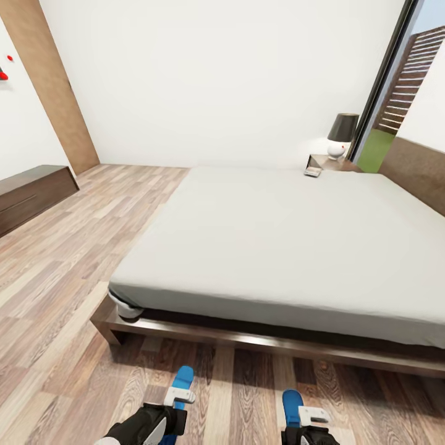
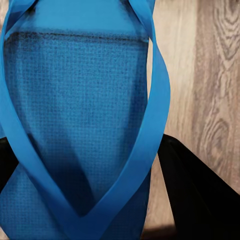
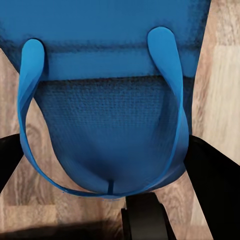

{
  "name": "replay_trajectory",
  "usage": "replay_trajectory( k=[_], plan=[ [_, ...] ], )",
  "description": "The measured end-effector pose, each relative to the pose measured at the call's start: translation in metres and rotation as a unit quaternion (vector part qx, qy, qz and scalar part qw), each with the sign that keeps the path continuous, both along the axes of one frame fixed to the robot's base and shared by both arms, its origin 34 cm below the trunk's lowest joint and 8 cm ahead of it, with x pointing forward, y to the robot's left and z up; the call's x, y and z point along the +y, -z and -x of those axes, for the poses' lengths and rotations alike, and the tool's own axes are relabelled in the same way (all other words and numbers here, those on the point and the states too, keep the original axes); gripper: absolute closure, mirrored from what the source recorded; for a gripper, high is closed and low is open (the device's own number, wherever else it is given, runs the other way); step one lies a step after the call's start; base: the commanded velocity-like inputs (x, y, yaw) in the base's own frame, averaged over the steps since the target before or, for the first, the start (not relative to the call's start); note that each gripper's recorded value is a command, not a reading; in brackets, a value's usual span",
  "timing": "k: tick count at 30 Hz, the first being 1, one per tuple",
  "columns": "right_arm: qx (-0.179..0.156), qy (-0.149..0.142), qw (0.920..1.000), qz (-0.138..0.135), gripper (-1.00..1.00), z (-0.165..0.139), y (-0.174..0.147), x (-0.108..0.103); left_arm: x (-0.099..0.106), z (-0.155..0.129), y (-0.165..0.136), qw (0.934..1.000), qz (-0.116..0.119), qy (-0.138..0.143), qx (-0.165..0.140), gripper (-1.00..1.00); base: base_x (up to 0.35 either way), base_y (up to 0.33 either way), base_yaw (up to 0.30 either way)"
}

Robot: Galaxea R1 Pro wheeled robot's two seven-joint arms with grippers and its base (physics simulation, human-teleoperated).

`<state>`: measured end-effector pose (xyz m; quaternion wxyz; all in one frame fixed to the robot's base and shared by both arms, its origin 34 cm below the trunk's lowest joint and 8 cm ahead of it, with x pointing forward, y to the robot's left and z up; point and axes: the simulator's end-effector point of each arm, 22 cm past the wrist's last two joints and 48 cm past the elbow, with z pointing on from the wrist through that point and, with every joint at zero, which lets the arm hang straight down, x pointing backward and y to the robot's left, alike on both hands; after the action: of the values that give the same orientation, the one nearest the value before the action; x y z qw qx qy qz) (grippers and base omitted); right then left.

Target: In the bedroom, move the book from the bed onto either nightstand, and place the two sandals side by side next to the bed.

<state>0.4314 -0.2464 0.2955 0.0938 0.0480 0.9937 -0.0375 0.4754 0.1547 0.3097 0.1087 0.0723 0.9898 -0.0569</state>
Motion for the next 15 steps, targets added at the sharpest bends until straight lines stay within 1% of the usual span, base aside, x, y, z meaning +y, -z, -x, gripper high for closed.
replay_trajectory(
  k=[6, 15],
  plan=[
    [-0.002, 0.000, 1.0000, 0.000, 1.00, -0.001, 0.012, 0.000, 0.000, -0.012, 0.009, 0.9997, 0.002, -0.001, -0.024, 1.00, 0.000, 0.000, 0.000],
    [-0.006, 0.000, 1.0000, -0.001, 1.00, -0.002, 0.029, 0.000, 0.000, -0.012, 0.027, 0.9995, 0.002, -0.001, -0.032, 1.00, 0.000, 0.000, 0.000]
  ],
)
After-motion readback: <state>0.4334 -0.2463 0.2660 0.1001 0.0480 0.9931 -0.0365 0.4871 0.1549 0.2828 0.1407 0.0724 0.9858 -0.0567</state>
